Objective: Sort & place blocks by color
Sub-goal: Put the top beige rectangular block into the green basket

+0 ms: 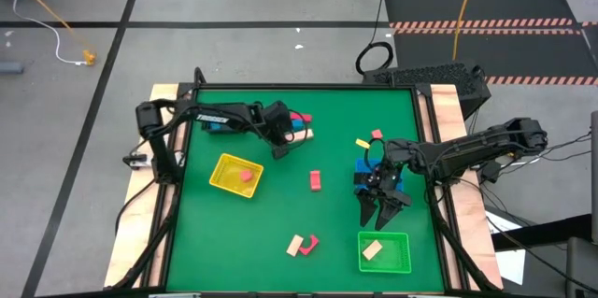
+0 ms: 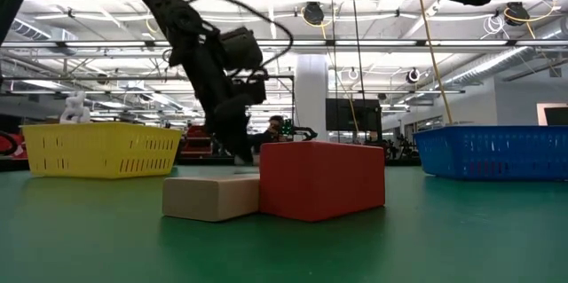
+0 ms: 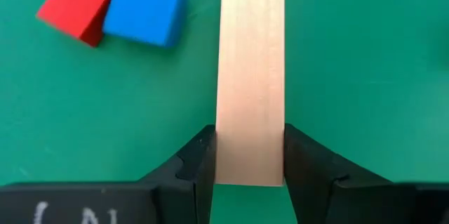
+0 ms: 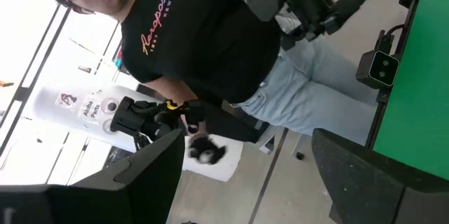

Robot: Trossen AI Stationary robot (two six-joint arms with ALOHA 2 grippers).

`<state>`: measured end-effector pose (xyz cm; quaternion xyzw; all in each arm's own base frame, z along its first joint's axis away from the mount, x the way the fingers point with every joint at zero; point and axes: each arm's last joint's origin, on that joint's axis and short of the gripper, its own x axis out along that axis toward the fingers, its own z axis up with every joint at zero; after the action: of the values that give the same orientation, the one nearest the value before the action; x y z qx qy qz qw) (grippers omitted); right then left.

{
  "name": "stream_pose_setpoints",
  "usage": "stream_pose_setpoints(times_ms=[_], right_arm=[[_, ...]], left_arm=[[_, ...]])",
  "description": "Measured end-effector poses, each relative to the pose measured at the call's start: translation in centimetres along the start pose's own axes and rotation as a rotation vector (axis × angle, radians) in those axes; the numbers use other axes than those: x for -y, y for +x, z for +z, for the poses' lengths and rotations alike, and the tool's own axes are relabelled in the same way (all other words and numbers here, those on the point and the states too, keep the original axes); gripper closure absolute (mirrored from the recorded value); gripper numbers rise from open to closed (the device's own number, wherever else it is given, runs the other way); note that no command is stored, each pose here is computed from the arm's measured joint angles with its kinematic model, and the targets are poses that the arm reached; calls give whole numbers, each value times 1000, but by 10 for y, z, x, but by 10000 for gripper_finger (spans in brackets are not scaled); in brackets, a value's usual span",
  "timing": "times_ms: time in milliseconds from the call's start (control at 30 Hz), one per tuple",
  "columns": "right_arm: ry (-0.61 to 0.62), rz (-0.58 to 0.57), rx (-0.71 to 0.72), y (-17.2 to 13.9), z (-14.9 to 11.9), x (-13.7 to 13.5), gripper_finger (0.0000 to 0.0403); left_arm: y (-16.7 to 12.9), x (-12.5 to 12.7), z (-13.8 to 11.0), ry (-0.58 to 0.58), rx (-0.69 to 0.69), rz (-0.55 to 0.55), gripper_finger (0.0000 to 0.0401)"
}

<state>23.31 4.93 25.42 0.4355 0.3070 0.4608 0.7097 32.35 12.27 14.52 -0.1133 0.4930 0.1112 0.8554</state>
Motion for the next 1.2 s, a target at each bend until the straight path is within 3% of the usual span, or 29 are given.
stream_pose_setpoints(times_ms=[133,267,667,800,967,1200], right_arm=[[7,0,0,0,0,0,99],[123,0,0,0,0,0,99],[418,0,-3,0,0,0,99],[414,1,-2,0,0,0,99],[399,-10,34,0,1,0,99],[186,-110,265,-2,8,3,99]], left_arm=[[-17,18,3,16,13,-29,270],[-33,38,7,38,63,-61,270],[-57,95,8,-109,159,-81,270],[-59,112,10,-204,210,-133,270],[-64,133,14,-222,296,-216,270],[-69,152,15,-341,360,-274,270]])
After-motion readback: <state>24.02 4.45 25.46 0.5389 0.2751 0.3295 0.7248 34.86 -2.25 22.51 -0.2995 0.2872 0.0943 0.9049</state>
